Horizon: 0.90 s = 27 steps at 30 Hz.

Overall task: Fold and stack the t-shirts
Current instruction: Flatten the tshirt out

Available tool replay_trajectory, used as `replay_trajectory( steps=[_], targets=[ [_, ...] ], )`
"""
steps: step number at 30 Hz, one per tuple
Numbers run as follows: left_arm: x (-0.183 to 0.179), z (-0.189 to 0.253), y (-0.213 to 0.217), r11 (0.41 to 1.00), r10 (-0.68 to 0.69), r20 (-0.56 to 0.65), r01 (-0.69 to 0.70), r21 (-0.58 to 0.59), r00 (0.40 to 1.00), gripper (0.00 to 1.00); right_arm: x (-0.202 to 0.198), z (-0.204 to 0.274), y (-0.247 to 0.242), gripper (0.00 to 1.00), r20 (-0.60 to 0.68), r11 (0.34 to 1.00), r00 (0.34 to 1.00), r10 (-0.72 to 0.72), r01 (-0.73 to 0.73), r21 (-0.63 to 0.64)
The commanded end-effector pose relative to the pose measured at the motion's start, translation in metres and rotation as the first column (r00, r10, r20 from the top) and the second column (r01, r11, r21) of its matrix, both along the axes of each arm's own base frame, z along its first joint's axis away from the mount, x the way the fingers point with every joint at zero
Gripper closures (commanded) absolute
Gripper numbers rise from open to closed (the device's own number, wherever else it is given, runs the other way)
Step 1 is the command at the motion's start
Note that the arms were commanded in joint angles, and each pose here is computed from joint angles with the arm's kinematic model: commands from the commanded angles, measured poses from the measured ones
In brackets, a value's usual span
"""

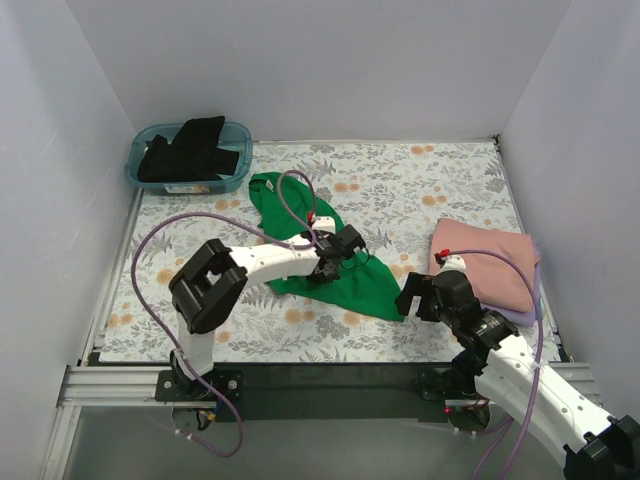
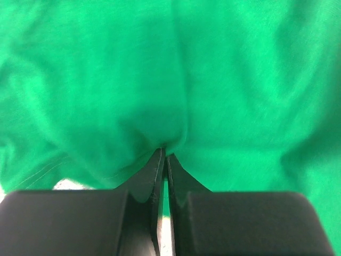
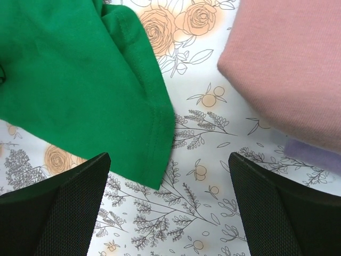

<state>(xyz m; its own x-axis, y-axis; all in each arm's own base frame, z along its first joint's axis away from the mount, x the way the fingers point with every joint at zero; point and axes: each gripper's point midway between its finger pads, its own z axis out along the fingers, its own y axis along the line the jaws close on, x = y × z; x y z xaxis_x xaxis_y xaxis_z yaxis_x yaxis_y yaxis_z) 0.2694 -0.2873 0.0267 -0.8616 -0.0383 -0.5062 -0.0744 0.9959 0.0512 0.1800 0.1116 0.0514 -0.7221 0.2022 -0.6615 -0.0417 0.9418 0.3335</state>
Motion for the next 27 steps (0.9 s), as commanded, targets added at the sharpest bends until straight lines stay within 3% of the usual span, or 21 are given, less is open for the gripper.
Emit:
replay_trajectory(
  steps=[1, 5, 9, 10, 16, 21, 24, 27],
  targets=[
    [0.012, 0.078, -0.002, 0.982, 0.028, 0.176, 0.005, -0.187, 0.984, 1.00, -0.004, 0.005, 0.009, 0.02, 0.011, 0.997, 0.997, 0.077, -0.077, 0.019],
    [0.006, 0.131, 0.012, 0.943, 0.050, 0.291, 0.051, -0.330, 0.955, 1.00, -0.011, 0.011, 0.031, 0.02, -0.020, 0.982, 0.986, 0.167, -0.165, 0.095],
    [-0.002, 0.152, 0.065, 0.924, 0.193, 0.349, -0.050, -0.379, 0.917, 1.00, -0.012, 0.004, 0.030, 0.02, -0.062, 0.986, 0.986, 0.156, -0.152, 0.067],
    [-0.003, 0.167, 0.091, 0.913, 0.266, 0.385, -0.102, -0.396, 0.884, 1.00, -0.014, 0.001, 0.030, 0.02, -0.076, 0.986, 0.985, 0.154, -0.149, 0.071],
    [-0.022, 0.144, 0.179, 0.837, 0.504, 0.362, -0.340, -0.429, 0.784, 1.00, -0.020, -0.011, 0.034, 0.09, -0.153, 0.990, 0.980, 0.131, -0.122, 0.066],
    [-0.031, 0.134, 0.205, 0.796, 0.577, 0.360, -0.405, -0.450, 0.733, 1.00, -0.023, -0.018, 0.038, 0.19, -0.202, 0.993, 0.973, 0.114, -0.107, 0.047],
    [-0.032, 0.128, 0.213, 0.790, 0.596, 0.363, -0.439, -0.429, 0.716, 1.00, -0.023, -0.023, 0.038, 0.21, -0.227, 0.996, 0.970, 0.090, -0.088, 0.017],
    [-0.032, 0.119, 0.215, 0.790, 0.600, 0.355, -0.460, -0.406, 0.717, 1.00, -0.026, -0.029, 0.041, 0.30, -0.258, 0.996, 0.963, 0.083, -0.086, 0.000]
  ],
)
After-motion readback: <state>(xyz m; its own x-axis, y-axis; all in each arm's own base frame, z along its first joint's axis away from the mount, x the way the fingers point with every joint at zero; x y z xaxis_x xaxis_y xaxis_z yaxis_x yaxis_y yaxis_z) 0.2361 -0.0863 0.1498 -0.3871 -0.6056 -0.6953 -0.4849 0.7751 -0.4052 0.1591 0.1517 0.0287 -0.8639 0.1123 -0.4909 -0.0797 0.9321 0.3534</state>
